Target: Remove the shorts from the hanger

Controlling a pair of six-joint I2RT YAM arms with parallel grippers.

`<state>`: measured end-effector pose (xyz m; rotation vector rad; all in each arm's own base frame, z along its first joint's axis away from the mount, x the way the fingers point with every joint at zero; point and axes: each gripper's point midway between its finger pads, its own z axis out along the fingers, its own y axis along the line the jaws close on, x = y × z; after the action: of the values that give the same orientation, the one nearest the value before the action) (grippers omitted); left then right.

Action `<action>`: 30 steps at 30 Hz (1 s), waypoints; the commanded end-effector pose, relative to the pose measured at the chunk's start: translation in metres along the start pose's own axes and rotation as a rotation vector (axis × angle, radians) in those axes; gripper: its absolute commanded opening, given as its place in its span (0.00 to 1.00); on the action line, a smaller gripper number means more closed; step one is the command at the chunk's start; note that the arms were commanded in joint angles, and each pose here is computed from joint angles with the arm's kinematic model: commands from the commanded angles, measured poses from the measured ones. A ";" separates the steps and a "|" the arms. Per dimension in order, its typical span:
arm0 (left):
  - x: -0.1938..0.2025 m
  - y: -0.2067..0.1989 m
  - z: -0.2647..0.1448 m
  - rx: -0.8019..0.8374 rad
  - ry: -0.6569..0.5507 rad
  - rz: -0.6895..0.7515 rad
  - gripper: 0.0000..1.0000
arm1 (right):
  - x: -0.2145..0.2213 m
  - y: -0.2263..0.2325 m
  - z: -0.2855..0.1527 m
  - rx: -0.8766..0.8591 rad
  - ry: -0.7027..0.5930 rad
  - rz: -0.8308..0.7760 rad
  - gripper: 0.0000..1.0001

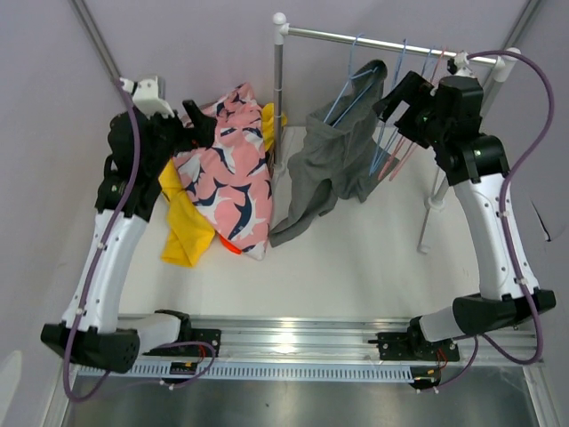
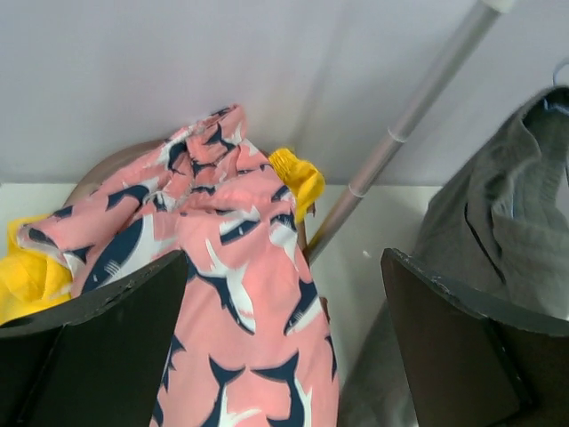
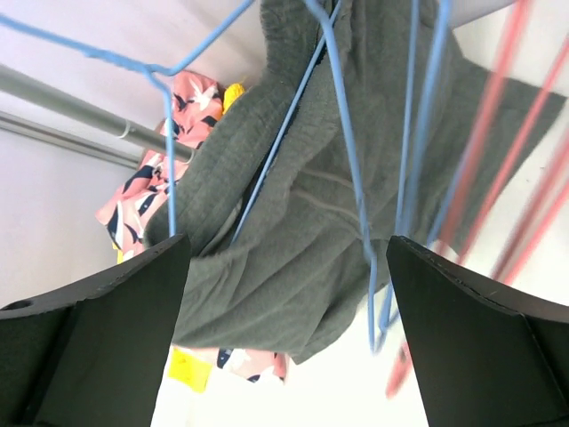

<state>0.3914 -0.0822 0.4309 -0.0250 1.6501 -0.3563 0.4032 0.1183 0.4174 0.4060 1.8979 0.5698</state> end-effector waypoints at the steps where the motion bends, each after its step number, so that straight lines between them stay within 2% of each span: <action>1: 0.037 -0.013 -0.029 0.060 0.059 0.007 0.97 | -0.040 0.012 -0.059 -0.025 -0.145 -0.011 0.99; 2: 0.025 -0.017 -0.052 0.075 0.010 0.008 0.97 | -0.048 0.016 -0.076 -0.039 -0.178 -0.014 0.99; 3: 0.056 -0.012 -0.055 0.071 0.063 -0.008 0.97 | -0.054 0.017 -0.085 -0.040 -0.202 -0.010 0.99; 4: 0.061 -0.018 -0.063 0.108 0.063 -0.015 0.97 | -0.060 0.023 -0.096 -0.062 -0.226 -0.008 0.99; 5: 0.083 -0.018 -0.074 0.128 0.090 -0.022 0.97 | -0.066 0.027 -0.107 -0.082 -0.249 -0.007 0.99; 8: 0.105 -0.022 -0.090 0.165 0.103 -0.024 0.97 | -0.078 0.053 -0.123 -0.189 -0.294 -0.004 0.99; 10: 0.132 -0.016 -0.093 0.156 0.154 -0.018 0.97 | -0.075 0.073 -0.123 -0.274 -0.280 -0.002 0.98; 13: 0.149 -0.010 -0.099 0.142 0.181 -0.010 0.96 | -0.062 0.120 -0.119 -0.444 -0.240 -0.035 0.97; 16: 0.160 -0.007 -0.103 0.140 0.186 -0.001 0.96 | -0.035 0.156 -0.088 -0.492 -0.163 -0.104 0.97; 18: 0.166 -0.003 -0.104 0.129 0.186 0.000 0.96 | -0.037 0.169 -0.081 -0.482 -0.164 -0.126 0.96; 19: 0.168 -0.002 -0.105 0.127 0.189 -0.001 0.96 | -0.020 0.173 -0.051 -0.459 -0.112 -0.141 0.94; 21: 0.174 -0.001 -0.105 0.124 0.194 -0.001 0.96 | -0.017 0.177 -0.038 -0.453 -0.100 -0.137 0.92; 24: 0.181 0.002 -0.106 0.115 0.208 -0.002 0.95 | -0.007 0.169 -0.006 -0.385 -0.097 -0.122 0.89; 30: 0.180 0.006 -0.106 0.089 0.204 -0.005 0.95 | 0.007 0.149 0.023 -0.274 -0.113 -0.121 0.85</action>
<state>0.2669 -0.0949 0.2545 0.0773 1.8702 -0.4555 0.4304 0.2648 0.4475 0.1033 1.8268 0.7205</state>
